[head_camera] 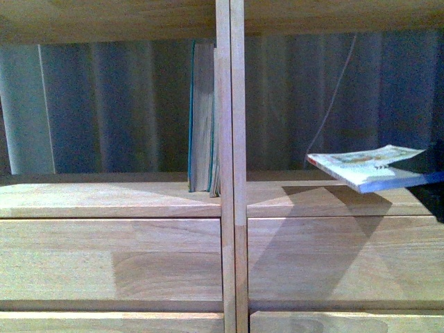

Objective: Organize books on shelf

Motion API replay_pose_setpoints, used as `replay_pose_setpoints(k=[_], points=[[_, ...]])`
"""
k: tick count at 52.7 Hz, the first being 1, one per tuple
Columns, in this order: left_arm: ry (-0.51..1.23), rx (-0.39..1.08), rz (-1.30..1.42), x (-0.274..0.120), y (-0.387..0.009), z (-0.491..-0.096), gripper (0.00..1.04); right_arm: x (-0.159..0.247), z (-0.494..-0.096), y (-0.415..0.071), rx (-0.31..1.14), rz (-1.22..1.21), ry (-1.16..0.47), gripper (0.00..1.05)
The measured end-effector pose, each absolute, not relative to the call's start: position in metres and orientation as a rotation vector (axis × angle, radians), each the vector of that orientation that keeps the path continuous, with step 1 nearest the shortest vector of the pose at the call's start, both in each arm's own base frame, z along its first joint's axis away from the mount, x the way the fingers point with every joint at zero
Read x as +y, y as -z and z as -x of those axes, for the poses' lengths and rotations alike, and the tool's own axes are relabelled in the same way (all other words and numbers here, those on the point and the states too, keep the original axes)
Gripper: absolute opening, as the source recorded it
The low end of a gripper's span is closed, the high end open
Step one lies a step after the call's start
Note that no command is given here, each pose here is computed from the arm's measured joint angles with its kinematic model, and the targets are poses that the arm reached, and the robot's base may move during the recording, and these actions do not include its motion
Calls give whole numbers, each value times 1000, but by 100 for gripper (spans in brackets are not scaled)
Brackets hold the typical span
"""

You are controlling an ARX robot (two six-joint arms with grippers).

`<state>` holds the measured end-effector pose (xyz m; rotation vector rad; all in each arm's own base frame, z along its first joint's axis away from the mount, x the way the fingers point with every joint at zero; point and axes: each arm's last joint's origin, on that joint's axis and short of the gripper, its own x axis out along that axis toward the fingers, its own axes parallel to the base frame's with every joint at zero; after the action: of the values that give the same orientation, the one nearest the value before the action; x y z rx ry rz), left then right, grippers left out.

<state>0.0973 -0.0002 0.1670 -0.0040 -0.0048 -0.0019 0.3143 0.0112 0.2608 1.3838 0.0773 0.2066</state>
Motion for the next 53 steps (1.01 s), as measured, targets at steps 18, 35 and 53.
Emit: replay_pose_setpoints(k=[18, 35, 53], points=[[2, -5, 4, 0, -167, -97, 98, 4, -276, -320, -70, -1388, -379, 7], [233, -264, 11, 9, -223, -131, 98, 8, -259, -361, -154, -1277, -490, 7], [314, -289, 51, 4, -298, -206, 98, 14, -252, -371, -233, -1090, -571, 7]])
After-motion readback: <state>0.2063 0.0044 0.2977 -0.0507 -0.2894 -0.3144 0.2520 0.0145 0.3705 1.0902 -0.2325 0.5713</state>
